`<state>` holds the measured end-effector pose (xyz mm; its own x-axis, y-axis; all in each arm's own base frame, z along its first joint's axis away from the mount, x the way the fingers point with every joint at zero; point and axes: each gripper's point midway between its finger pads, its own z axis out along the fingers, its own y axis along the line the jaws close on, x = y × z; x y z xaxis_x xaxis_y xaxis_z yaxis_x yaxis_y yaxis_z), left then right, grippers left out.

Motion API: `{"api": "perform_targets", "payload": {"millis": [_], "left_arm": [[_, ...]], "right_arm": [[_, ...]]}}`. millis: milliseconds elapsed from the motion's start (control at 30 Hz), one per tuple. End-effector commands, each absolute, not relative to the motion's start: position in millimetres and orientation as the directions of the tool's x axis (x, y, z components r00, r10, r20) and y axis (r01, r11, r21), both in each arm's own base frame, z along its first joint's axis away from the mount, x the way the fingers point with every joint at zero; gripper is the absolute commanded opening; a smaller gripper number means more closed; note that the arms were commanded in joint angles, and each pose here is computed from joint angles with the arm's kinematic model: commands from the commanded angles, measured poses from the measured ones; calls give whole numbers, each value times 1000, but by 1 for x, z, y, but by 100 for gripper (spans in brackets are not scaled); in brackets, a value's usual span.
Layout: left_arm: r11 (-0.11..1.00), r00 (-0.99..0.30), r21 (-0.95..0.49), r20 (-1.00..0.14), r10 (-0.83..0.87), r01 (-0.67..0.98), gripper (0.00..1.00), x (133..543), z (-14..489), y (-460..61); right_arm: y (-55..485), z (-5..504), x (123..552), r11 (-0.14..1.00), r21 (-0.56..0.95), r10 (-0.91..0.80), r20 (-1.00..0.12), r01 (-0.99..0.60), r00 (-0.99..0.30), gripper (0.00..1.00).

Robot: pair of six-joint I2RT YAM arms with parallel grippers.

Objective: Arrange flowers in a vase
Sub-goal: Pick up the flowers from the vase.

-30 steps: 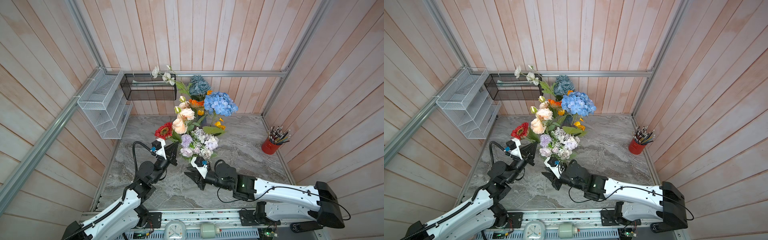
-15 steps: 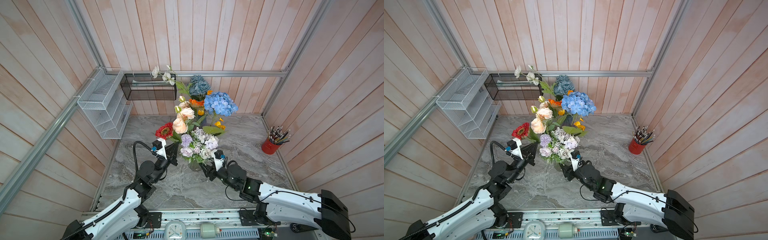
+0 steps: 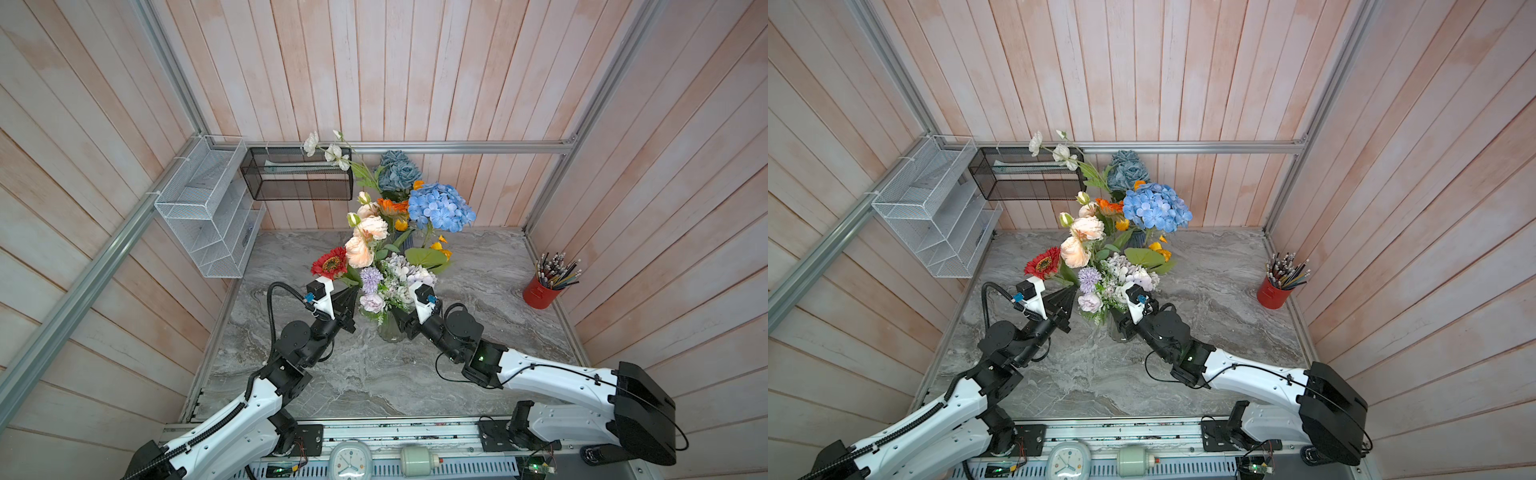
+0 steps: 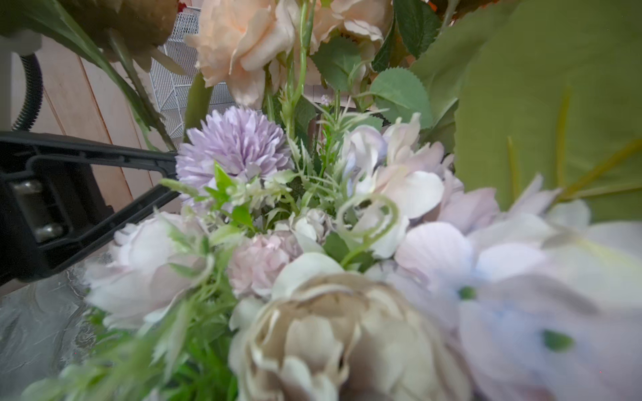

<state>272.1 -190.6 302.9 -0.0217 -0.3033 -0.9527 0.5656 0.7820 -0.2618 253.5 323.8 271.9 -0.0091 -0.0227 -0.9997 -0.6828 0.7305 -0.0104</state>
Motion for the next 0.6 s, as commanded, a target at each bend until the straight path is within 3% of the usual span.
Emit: {"api": "perform_targets", "payload": {"millis": [0,167,333,567], "left_arm": [[774,-22,-270,-949,-315,573,9,270,310,-190],[772,-17,-274,-946,-323,573,9,269,313,-188],[778,-10,-272,-946,-324,567,10,268,314,-185],[782,-7,-267,-948,-319,563,11,268,314,-185]], "right_arm": [[322,290,265,747,-16,11,-999,-664,36,65],[322,292,273,744,31,67,-997,-667,28,58],[327,296,271,724,41,79,-997,-689,24,35],[316,311,262,716,60,130,-990,-696,49,22]]}}
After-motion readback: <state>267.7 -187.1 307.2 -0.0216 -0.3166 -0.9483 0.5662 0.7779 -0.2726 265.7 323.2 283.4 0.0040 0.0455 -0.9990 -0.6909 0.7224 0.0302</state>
